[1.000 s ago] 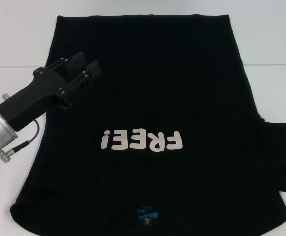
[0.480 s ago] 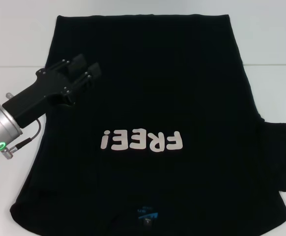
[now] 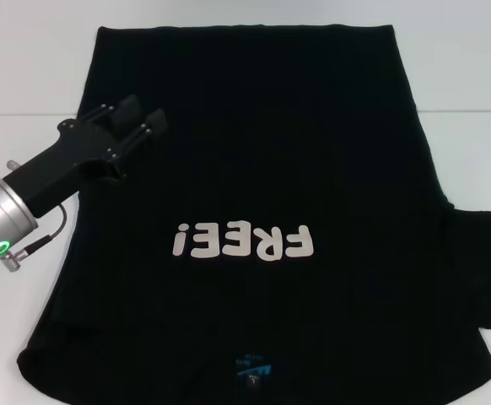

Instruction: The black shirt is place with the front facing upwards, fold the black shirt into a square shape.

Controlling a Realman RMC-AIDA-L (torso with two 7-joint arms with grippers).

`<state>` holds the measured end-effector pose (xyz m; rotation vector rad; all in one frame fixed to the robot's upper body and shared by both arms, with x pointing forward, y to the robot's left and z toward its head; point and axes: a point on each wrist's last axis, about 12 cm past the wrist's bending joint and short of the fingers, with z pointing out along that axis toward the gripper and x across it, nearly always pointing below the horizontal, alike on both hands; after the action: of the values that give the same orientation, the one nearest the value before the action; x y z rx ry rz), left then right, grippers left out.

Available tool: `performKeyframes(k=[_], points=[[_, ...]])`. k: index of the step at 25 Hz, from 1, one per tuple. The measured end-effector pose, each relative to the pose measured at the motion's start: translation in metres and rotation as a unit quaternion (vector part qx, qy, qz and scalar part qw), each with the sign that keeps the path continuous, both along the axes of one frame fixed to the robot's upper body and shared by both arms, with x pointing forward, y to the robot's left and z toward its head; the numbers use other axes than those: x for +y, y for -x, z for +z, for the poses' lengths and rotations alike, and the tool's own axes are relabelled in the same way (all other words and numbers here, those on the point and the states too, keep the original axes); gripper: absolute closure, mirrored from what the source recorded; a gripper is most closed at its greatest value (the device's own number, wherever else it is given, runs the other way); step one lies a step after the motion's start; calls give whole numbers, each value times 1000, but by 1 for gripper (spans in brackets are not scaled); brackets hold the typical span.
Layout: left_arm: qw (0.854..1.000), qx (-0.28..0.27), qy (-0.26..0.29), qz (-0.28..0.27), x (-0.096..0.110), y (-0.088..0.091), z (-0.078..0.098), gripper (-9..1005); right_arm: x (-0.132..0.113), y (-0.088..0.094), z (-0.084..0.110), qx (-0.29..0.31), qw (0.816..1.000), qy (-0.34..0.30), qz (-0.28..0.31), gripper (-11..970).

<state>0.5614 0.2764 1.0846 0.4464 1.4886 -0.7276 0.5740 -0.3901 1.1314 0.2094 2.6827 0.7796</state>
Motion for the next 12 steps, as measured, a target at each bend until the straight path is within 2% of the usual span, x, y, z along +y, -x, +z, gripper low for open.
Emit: performKeyframes(k=[12], points=[[1000, 3, 4, 1, -3, -1, -1, 512, 6, 2, -14, 4, 1000, 14, 5, 44]])
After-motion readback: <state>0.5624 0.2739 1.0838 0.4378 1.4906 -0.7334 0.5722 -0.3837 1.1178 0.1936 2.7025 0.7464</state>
